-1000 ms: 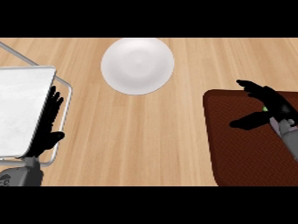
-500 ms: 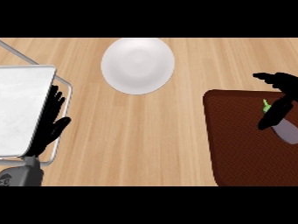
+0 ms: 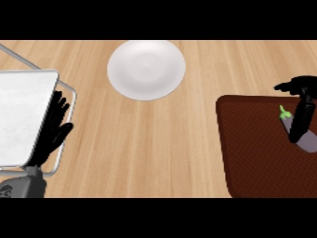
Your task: Pick the eggplant from the tray and place it in the plate
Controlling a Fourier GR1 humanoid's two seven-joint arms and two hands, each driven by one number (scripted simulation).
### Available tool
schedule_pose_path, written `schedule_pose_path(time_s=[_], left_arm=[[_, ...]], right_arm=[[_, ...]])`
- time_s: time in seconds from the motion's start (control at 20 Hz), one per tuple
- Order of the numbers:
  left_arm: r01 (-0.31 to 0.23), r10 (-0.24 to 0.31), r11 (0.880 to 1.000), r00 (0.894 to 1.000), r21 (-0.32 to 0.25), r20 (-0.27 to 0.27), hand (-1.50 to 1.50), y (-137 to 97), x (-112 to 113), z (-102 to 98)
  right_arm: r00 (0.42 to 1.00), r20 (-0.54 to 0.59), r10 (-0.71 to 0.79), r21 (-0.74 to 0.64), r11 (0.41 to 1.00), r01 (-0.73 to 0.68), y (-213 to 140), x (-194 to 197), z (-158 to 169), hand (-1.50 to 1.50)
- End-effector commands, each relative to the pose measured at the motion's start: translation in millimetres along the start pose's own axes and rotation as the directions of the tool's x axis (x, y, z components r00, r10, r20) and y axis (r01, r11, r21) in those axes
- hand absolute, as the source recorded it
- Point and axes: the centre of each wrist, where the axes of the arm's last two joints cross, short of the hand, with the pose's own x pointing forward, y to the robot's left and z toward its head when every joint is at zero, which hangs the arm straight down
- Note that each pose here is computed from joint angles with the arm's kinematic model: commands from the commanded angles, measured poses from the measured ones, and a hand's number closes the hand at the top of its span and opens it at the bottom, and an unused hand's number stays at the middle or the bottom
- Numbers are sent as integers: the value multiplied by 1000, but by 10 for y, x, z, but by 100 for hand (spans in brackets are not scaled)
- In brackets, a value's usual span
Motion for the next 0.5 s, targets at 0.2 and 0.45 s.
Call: schedule_pose_path(time_s=[0.2, 0.45], left_arm=[[139, -140, 990, 989, -30, -43, 0, 121, -137, 165], [155, -155, 988, 987, -1, -30, 0, 61, -121, 79]], right_arm=[[987, -109, 114, 70, 992, -107, -33, 66, -74, -150], [973, -154, 174, 152, 977, -151, 109, 75, -251, -150]])
